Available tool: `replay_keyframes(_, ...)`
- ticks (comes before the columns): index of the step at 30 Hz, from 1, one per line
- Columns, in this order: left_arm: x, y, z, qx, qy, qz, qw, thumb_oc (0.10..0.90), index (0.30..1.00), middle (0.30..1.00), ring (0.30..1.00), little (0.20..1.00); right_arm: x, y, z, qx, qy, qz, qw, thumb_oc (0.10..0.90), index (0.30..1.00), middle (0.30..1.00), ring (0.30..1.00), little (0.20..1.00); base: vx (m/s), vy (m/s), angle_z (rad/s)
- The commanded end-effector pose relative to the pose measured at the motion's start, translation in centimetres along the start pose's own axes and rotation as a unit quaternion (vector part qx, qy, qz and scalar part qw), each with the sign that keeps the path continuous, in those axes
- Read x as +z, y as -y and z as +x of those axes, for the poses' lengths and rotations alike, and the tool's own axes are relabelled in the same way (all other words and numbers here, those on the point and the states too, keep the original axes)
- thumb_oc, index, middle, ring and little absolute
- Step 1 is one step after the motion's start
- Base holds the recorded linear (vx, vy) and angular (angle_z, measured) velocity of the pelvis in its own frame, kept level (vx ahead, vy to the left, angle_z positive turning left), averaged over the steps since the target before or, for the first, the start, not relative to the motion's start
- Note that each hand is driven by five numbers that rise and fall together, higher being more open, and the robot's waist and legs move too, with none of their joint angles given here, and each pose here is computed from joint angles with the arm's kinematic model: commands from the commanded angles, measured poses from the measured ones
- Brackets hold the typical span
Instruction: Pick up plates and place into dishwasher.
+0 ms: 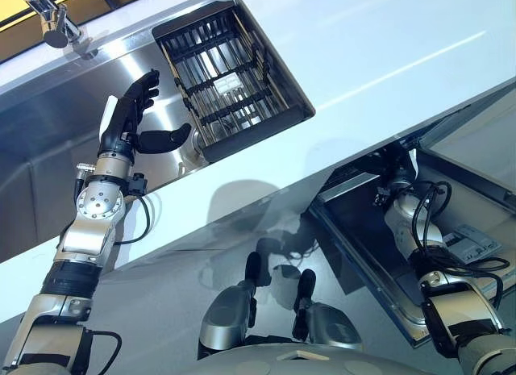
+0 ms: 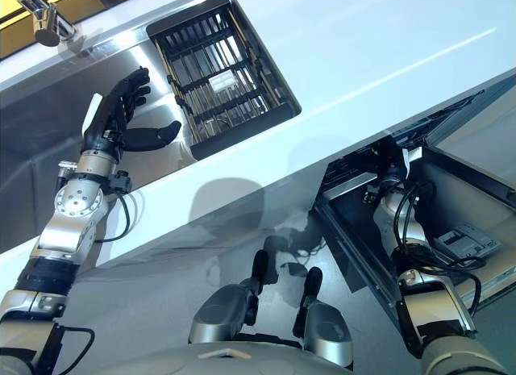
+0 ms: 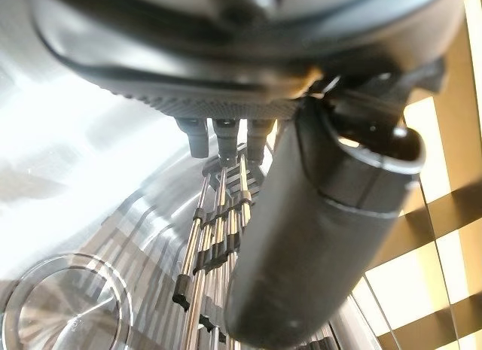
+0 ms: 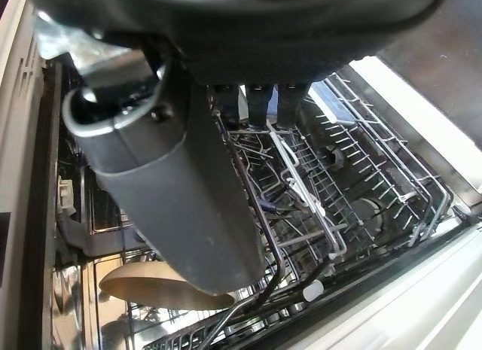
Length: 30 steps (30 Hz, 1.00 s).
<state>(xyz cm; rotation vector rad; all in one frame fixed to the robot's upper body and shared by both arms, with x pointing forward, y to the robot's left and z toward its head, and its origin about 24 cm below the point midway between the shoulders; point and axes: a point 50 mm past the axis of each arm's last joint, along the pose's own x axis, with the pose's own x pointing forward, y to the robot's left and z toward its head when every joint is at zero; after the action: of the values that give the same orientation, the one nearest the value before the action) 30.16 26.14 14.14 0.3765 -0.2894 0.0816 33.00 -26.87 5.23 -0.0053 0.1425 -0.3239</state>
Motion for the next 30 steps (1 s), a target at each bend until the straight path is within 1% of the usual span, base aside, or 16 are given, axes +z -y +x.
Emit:
replay_keyframes(1,1.2,1.0,-1.3,-0.035,0.056,0.006,0.998,0.8,0.9,0.9,0.9,0.9,10.9,-5.8,-0.1,0.123,0.235,0.009,0.964,0.8,0.9,0.9,0.9,0.9,0.02,0.032,0.03)
replay_keyframes(11,1.2,1.0,-1.2,-0.036,0.053,0.003,0.998,0.8,0.9,0.9,0.9,0.9,9.0,-4.6,-0.1,0.097,0.21,0.016,0.973,0.8,0.9,0.9,0.9,0.9,0.0,0.009,0.01)
replay_keyframes(15,1.2,1.0,-1.1,-0.033,0.051,0.001,0.998,0.8,0.9,0.9,0.9,0.9,8.7,-3.9,0.0,0.06,0.205,0.022,0.977,0.8,0.9,0.9,0.9,0.9,-0.02,0.015,-0.01)
replay_keyframes(21,1.2,0.7,-1.1,-0.026,0.049,-0.003,0.998,0.8,0.9,0.9,0.9,0.9,8.2,-1.9,-0.4,-0.01,0.204,0.035,0.978,0.8,0.9,0.9,0.9,0.9,-0.04,0.043,-0.09)
replay_keyframes(28,1.1,0.1,-1.6,-0.012,0.053,-0.023,0.998,0.8,0.9,0.9,0.9,0.9,7.0,1.0,-1.4,-0.054,0.196,0.023,0.979,0.8,0.9,0.9,0.9,0.9,-0.06,0.043,-0.1)
replay_keyframes(30,1.2,0.1,-1.8,-0.007,0.058,-0.038,0.998,0.8,0.9,0.9,0.9,0.9,6.3,2.4,-1.9,-0.069,0.192,0.019,0.979,0.8,0.9,0.9,0.9,0.9,-0.06,0.035,-0.18)
